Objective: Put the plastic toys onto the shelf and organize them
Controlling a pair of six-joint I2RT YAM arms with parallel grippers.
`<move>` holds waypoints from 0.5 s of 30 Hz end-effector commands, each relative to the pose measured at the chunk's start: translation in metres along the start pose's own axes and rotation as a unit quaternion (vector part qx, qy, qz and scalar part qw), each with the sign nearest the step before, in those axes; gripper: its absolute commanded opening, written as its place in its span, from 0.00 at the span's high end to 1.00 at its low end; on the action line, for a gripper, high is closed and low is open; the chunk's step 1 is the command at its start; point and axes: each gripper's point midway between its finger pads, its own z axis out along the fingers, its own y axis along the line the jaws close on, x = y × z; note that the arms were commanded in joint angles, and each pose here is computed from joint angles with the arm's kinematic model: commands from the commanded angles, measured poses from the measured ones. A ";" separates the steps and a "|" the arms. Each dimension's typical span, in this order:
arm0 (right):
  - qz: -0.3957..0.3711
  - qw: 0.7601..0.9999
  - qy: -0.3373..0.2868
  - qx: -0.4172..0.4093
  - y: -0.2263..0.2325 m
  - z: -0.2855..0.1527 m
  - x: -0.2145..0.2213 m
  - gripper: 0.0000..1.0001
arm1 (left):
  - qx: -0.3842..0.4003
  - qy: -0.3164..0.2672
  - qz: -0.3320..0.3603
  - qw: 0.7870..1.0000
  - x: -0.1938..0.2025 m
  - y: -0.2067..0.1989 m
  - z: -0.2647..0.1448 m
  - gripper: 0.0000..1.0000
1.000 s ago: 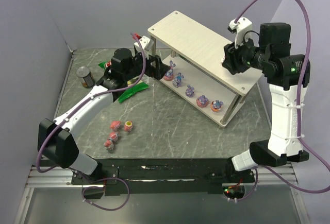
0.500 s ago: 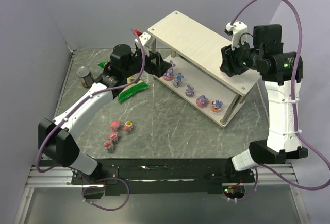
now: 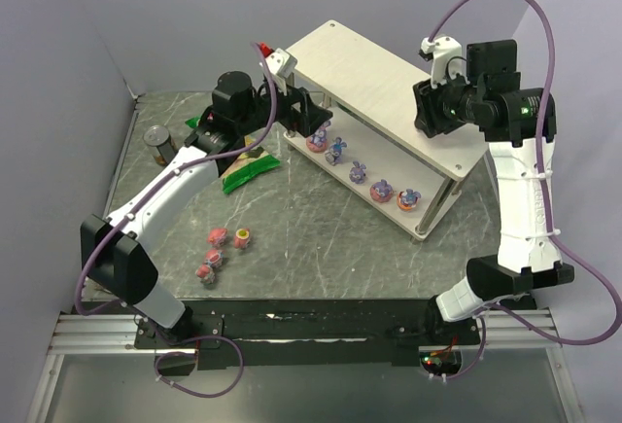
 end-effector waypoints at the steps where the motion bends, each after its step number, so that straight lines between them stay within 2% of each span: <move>1: 0.007 0.999 0.040 0.002 0.001 0.003 0.014 0.78 | 0.020 -0.015 0.002 1.000 -0.016 -0.010 0.003 0.04; 15: 0.006 1.000 0.027 -0.009 0.008 0.007 0.003 0.58 | 0.034 -0.015 0.004 0.999 -0.018 -0.015 0.002 0.04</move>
